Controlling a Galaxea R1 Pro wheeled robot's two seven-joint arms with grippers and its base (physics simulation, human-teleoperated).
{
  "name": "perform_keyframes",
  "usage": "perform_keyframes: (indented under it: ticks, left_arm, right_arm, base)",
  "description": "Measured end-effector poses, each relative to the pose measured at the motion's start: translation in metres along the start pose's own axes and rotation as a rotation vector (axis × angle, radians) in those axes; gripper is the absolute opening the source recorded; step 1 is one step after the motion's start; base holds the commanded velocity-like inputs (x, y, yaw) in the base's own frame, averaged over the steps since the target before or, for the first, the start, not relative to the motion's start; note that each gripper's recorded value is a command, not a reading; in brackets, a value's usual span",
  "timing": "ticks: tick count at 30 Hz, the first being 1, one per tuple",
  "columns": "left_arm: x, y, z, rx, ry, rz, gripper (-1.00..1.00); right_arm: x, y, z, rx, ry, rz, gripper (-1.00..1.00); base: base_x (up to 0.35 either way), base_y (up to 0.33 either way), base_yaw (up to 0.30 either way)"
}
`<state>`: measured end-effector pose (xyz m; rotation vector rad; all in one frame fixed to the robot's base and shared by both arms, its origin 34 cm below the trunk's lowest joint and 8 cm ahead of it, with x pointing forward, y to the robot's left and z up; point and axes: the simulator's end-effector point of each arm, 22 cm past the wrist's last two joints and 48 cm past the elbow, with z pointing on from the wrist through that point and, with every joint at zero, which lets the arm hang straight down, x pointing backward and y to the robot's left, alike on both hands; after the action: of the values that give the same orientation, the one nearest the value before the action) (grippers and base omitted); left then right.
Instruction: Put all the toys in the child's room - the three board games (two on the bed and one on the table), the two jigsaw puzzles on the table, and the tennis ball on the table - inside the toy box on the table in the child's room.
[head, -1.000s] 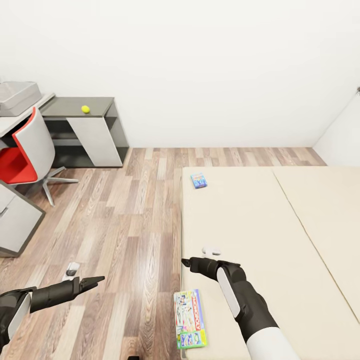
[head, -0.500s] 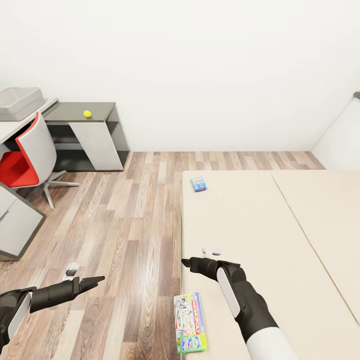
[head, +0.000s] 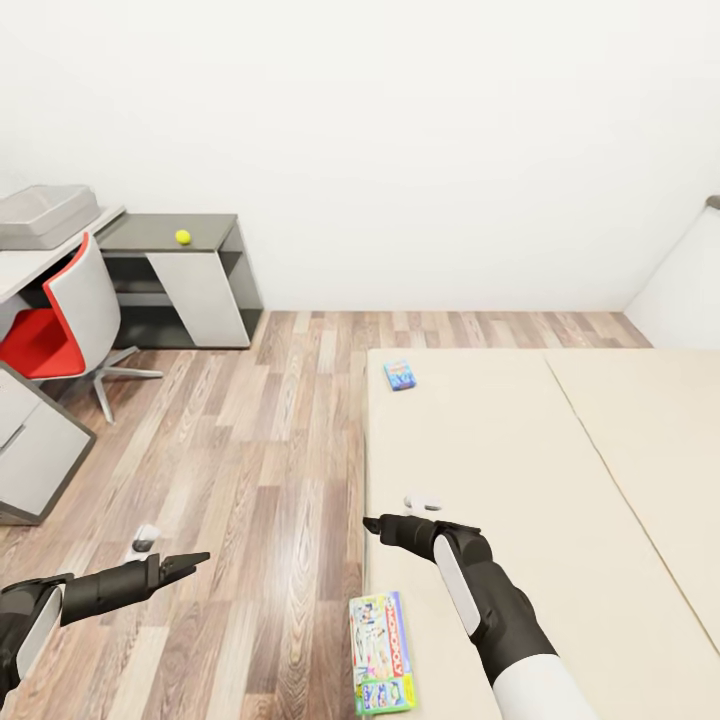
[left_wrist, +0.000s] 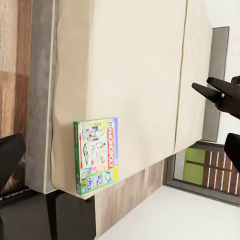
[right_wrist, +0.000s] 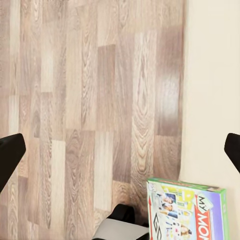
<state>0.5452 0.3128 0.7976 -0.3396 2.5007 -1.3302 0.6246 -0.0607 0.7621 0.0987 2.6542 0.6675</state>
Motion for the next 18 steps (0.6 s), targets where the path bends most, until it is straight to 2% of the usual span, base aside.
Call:
perform_keyframes:
  ticks: [18]
  left_arm:
    - [-0.007, -0.011, -0.004, 0.009, -0.016, 0.022, 1.0]
  right_arm:
    - [-0.012, 0.007, -0.01, -0.005, -0.026, -0.013, 1.0]
  base:
    - [0.0, 0.0, 0.066]
